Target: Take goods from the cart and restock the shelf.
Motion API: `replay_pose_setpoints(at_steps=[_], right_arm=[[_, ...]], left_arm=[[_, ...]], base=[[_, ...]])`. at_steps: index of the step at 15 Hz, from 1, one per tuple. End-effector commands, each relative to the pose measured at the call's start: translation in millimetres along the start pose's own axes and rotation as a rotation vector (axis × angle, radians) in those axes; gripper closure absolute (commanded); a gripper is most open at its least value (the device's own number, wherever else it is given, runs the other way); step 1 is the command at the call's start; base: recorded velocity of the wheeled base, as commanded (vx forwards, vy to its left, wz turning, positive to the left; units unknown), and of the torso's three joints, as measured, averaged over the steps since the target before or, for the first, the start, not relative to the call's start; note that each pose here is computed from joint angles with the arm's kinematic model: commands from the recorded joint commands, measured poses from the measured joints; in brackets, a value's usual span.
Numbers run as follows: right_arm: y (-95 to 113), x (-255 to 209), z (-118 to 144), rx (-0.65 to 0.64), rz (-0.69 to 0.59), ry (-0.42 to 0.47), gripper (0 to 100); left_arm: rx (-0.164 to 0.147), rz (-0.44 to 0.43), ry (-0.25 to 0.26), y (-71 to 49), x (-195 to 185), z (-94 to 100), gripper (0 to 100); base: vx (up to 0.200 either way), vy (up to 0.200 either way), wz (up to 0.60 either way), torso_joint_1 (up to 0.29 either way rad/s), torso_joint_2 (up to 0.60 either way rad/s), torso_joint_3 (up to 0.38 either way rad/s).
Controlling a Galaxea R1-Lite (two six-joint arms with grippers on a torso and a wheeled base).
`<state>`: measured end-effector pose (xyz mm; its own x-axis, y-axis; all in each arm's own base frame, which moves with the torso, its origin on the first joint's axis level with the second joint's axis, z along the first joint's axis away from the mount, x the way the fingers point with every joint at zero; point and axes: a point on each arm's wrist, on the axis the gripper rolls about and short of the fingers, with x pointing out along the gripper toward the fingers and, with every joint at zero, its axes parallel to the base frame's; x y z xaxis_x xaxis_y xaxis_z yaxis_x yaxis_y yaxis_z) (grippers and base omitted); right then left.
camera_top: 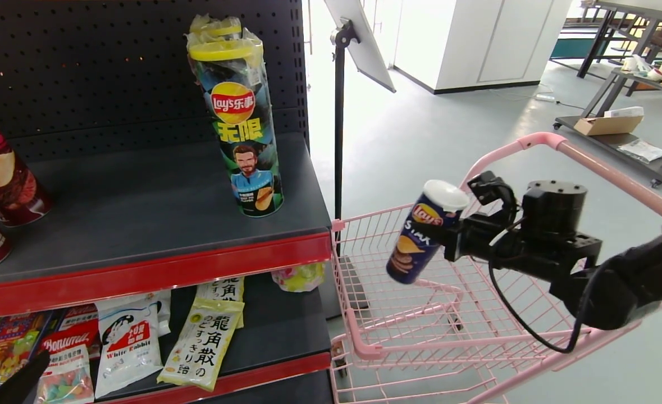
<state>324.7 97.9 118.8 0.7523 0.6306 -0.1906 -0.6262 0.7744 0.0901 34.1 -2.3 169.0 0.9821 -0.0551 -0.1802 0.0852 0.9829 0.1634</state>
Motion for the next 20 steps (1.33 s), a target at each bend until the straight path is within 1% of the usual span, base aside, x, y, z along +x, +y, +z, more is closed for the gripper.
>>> replay_pose_setpoints(at_steps=[1, 3, 4, 5, 6, 7, 8, 9, 10, 11, 14, 17, 19, 20], right_arm=[[4, -61, 58, -0.031, -0.13, -0.102, 100], [18, -96, 90, -0.032, -0.182, -0.101, 100], [25, -111, 101, -0.021, -0.238, -0.079, 100], [30, -128, 108, -0.032, -0.374, -0.052, 100], [36, -142, 110, -0.041, -0.43, -0.022, 100], [42, -158, 111, -0.032, -0.446, -0.002, 100], [45, -165, 110, -0.027, -0.457, 0.008, 100], [52, -186, 109, -0.026, -0.488, 0.009, 100], [57, -211, 106, -0.019, -0.555, 0.053, 100], [62, -227, 105, -0.027, -0.589, 0.08, 100], [68, -245, 94, -0.064, -0.637, 0.099, 100], [68, -252, 84, -0.056, -0.677, 0.11, 100], [67, -251, 86, -0.057, -0.673, 0.107, 100], [67, -250, 87, -0.058, -0.67, 0.105, 100]], left_arm=[[0.001, 0.001, -0.006, 0.4, 0, 2.7, 0], [0.001, 0.003, -0.009, 0.6, 0, 3.5, 0], [0.011, 0.016, -0.022, 1.3, -2, 6.2, 0], [0.035, 0.035, -0.031, 2.3, -3, 9.3, 0], [0.036, 0.037, -0.042, 3.0, -3, 13.6, 0], [0.036, 0.032, -0.058, 3.8, -4, 19.5, 0], [0.033, 0.028, -0.059, 4.0, -3, 21.6, 0], [0.031, 0.017, -0.058, 3.9, -2, 22.9, 0], [0.032, 0.007, -0.06, 3.4, -2, 21.0, 0], [0.032, -0.008, -0.059, 2.6, -3, 18.0, 0], [0.034, -0.016, -0.05, 0.9, -5, 8.3, 0], [0.048, -0.017, -0.043, 1.1, -3, 9.4, 0], [0.116, -0.017, -0.031, 1.0, -1, 9.4, 0], [0.124, -0.017, -0.031, 1.1, -1, 10.2, 0]], base=[[0.0, 0.0, 0.0, 0.0, 0.0, 0.0], [0.0, 0.0, 0.0, 0.0, 0.0, 0.0], [0.0, 0.0, 0.0, 0.0, 0.0, 0.0], [0.0, 0.0, 0.0, 0.0, 0.0, 0.0], [0.0, 0.0, 0.0, 0.0, 0.0, 0.0], [0.0, 0.0, 0.0, 0.0, 0.0, 0.0], [0.0, 0.0, 0.0, 0.0, 0.0, 0.0], [0.0, 0.0, 0.0, 0.0, 0.0, 0.0], [0.0, 0.0, 0.0, 0.0, 0.0, 0.0], [0.0, 0.0, 0.0, 0.0, 0.0, 0.0], [0.0, 0.0, 0.0, 0.0, 0.0, 0.0], [0.0, 0.0, 0.0, 0.0, 0.0, 0.0], [0.0, 0.0, 0.0, 0.107, -0.31, -0.183], [0.0, 0.0, 0.0, 0.188, -0.48, -0.281]])
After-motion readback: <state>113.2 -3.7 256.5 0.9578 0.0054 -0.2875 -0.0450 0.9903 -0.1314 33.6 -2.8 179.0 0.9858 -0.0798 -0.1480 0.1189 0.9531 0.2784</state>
